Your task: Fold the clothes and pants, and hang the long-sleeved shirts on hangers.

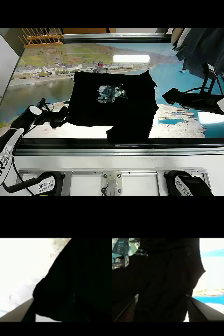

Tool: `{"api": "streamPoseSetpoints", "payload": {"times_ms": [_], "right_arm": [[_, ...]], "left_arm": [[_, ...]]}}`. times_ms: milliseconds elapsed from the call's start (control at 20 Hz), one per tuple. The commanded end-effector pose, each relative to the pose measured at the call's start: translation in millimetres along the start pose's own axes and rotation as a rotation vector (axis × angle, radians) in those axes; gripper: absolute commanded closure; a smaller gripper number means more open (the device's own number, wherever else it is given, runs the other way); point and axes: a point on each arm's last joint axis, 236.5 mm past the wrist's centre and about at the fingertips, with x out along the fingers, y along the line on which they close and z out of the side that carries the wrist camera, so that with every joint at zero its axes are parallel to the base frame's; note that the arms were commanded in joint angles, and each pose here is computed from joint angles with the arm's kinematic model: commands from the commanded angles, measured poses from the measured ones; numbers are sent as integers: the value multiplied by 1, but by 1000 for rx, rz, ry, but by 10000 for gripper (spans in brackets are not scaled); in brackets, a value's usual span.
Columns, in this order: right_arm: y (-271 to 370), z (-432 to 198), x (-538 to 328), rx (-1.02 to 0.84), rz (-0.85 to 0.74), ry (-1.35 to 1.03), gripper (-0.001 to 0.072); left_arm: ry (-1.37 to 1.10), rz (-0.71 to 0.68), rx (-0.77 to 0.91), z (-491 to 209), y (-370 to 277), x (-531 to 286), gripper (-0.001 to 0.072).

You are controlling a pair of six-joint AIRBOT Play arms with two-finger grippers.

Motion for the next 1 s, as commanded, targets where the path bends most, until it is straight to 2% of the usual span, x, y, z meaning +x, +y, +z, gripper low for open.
{"api": "streamPoseSetpoints", "payload": {"times_ms": [0, 50, 150, 350, 550, 750, 950], "right_arm": [[-4, -7, 1, -17, -11, 20, 64], [-14, -17, 4, -34, -44, 56, 64], [-46, -54, 13, -23, -140, 171, 64], [-105, -145, 47, 245, -242, 361, 64], [-96, -187, 91, 360, -146, 424, 64], [-60, -196, 132, 382, -23, 440, 64], [-38, -208, 149, 362, 24, 463, 66]], "left_arm": [[-18, -18, 26, 12, -19, 7, 630], [-23, -24, 32, 16, -22, 4, 695], [-46, -40, 58, 23, -28, -7, 695], [-109, -5, 165, 34, -22, -35, 695], [-108, 13, 193, 31, -19, -45, 695], [-109, 12, 192, 32, -19, -44, 695], [-108, 13, 191, 31, -19, -45, 696]]}}
